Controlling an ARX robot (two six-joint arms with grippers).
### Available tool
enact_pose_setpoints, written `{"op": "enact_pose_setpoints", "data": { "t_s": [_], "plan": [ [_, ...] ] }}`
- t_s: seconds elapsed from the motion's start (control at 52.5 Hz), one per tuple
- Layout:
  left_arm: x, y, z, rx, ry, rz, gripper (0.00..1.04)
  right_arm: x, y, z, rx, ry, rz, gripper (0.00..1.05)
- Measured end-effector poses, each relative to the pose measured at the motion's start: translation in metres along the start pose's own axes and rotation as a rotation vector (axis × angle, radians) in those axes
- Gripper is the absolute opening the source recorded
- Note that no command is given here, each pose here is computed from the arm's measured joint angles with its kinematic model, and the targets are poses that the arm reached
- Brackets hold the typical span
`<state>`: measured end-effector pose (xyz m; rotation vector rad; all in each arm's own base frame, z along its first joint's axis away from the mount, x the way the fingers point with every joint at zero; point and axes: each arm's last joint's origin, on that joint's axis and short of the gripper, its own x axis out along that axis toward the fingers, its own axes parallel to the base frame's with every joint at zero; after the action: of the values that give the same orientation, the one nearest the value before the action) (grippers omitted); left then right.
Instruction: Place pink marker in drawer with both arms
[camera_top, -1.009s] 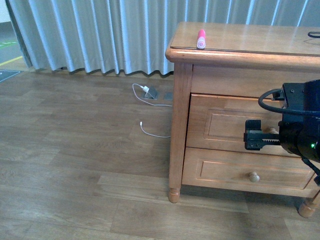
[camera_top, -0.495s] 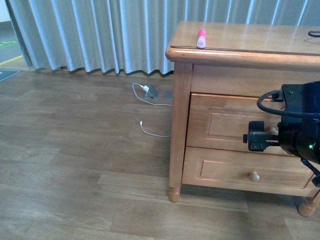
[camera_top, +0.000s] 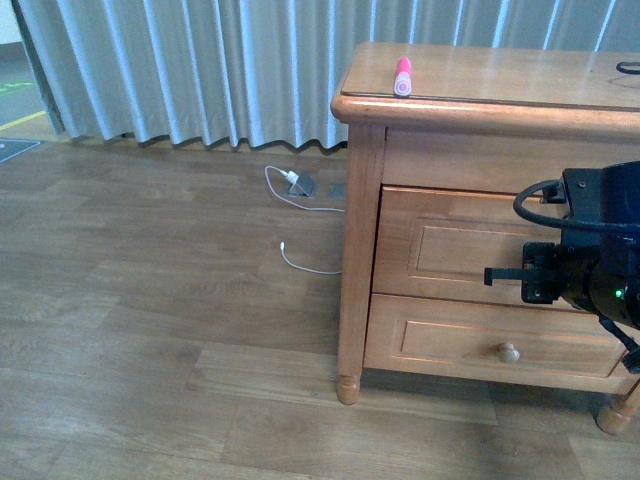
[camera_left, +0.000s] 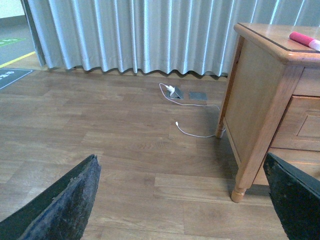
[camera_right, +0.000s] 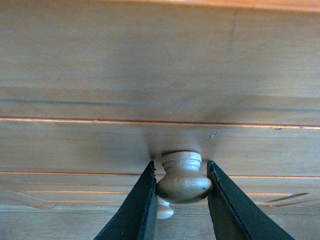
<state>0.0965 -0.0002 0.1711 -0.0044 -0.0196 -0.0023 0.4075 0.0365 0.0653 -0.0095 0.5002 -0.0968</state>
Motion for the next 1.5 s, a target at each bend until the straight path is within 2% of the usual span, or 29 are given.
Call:
{"op": "enact_pose_setpoints", "data": {
  "t_s": [0.324,0.628,0.838,1.047,1.085,1.218,1.504],
  "plan": [
    [0.000,0.000,0.000,0.000,0.000,0.000,0.99,-0.041,-0.001,-0.019,0.058,0.060,0.040,0.23],
    [0.000,0.000,0.000,0.000,0.000,0.000,0.99,-0.117,-0.013,-0.056,0.107,0.129,0.124,0.23],
    [0.000,0.000,0.000,0.000,0.000,0.000,0.99,-0.160,-0.020,-0.067,0.144,0.183,0.174,0.56],
    [0.000,0.000,0.000,0.000,0.000,0.000,0.99,-0.221,-0.035,-0.048,0.180,0.111,0.215,0.95],
    [0.000,0.000,0.000,0.000,0.000,0.000,0.99,-0.229,-0.038,-0.045,0.185,0.093,0.218,0.98],
    [0.000,0.000,0.000,0.000,0.000,0.000,0.99,-0.267,-0.049,-0.032,0.200,0.008,0.234,0.96],
    [0.000,0.000,0.000,0.000,0.000,0.000,0.99,-0.320,-0.070,-0.032,0.239,-0.129,0.258,0.96]
  ]
}}
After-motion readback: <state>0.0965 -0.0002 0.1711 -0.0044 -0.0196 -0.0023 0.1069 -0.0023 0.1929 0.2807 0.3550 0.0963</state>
